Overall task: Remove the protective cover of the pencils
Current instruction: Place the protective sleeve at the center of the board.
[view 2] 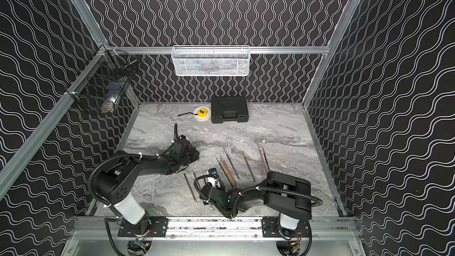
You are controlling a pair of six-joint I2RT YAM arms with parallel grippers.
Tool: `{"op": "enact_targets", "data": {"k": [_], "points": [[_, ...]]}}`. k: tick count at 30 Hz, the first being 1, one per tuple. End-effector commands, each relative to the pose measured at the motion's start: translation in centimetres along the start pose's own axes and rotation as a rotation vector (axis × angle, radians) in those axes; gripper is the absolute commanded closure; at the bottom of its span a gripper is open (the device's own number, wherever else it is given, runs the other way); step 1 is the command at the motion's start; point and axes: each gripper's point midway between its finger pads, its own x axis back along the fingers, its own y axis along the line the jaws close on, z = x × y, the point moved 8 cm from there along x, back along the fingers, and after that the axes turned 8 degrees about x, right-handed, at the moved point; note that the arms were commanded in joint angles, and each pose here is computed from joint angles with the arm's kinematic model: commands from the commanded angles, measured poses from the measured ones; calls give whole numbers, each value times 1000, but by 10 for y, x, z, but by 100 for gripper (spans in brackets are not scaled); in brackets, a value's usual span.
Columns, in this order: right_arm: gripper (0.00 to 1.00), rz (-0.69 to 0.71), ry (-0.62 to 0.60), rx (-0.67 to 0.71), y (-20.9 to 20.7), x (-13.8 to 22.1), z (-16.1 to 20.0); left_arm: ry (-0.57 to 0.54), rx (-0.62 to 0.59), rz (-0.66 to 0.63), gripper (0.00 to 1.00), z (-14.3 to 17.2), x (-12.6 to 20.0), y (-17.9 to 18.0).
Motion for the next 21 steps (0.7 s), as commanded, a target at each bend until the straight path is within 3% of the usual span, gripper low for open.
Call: {"op": "enact_targets", "data": {"k": [1,7,13,21], "points": [[69,30,43,7,-5,1,6,8,-4,-45,87,1,-4,5],[67,33,35,7,-6,3,4,-3,-6,-103,78,-1,-2,9],[66,29,28,10,-4,5,1,2,-14,-150,79,-1,-1,12],[66,30,-9,24,-2,18,-15,-5,-22,-116,79,-6,5,2]]}}
